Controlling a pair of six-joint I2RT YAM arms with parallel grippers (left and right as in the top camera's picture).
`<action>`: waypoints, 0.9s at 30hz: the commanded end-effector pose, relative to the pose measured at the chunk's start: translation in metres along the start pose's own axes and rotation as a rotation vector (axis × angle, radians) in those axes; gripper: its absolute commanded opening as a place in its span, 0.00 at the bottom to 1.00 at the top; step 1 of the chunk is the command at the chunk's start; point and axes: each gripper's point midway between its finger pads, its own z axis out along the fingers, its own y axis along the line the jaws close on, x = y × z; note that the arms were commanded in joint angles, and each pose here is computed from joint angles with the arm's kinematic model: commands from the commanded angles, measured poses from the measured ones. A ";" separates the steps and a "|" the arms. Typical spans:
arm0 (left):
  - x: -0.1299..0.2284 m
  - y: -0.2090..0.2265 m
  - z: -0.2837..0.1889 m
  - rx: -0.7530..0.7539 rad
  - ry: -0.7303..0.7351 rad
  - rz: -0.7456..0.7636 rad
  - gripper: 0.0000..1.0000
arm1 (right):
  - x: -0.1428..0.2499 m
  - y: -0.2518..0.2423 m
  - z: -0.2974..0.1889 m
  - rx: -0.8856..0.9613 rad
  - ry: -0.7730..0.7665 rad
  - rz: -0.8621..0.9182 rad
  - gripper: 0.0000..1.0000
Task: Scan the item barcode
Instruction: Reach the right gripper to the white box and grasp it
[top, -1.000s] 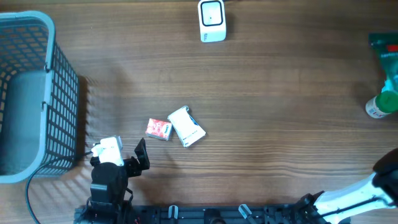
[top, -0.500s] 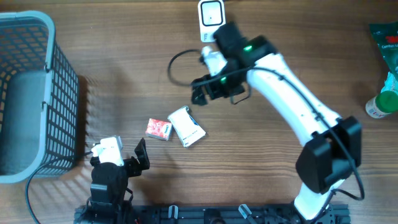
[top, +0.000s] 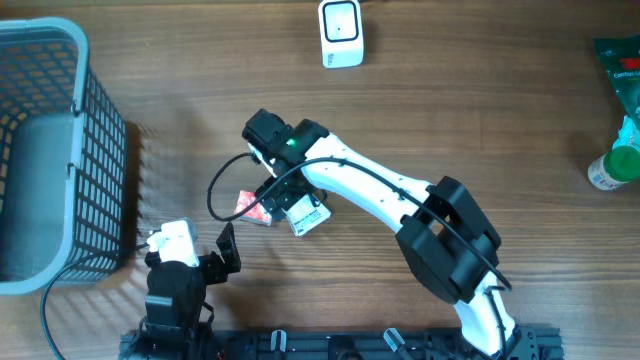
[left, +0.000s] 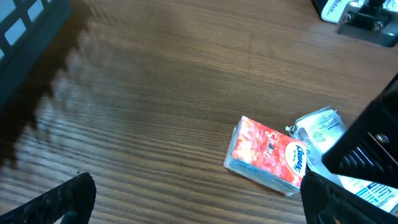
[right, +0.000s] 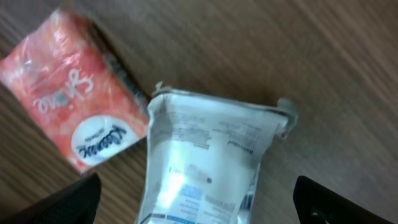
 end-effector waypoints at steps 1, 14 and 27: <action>0.000 0.003 0.001 -0.014 -0.004 0.016 1.00 | -0.004 -0.009 0.007 0.046 -0.010 0.024 1.00; 0.000 0.003 0.001 -0.014 -0.004 0.016 1.00 | 0.004 -0.031 0.048 0.163 0.049 0.077 0.90; 0.000 0.003 0.001 -0.014 -0.004 0.016 1.00 | -0.003 0.019 -0.026 -0.473 0.138 0.168 0.47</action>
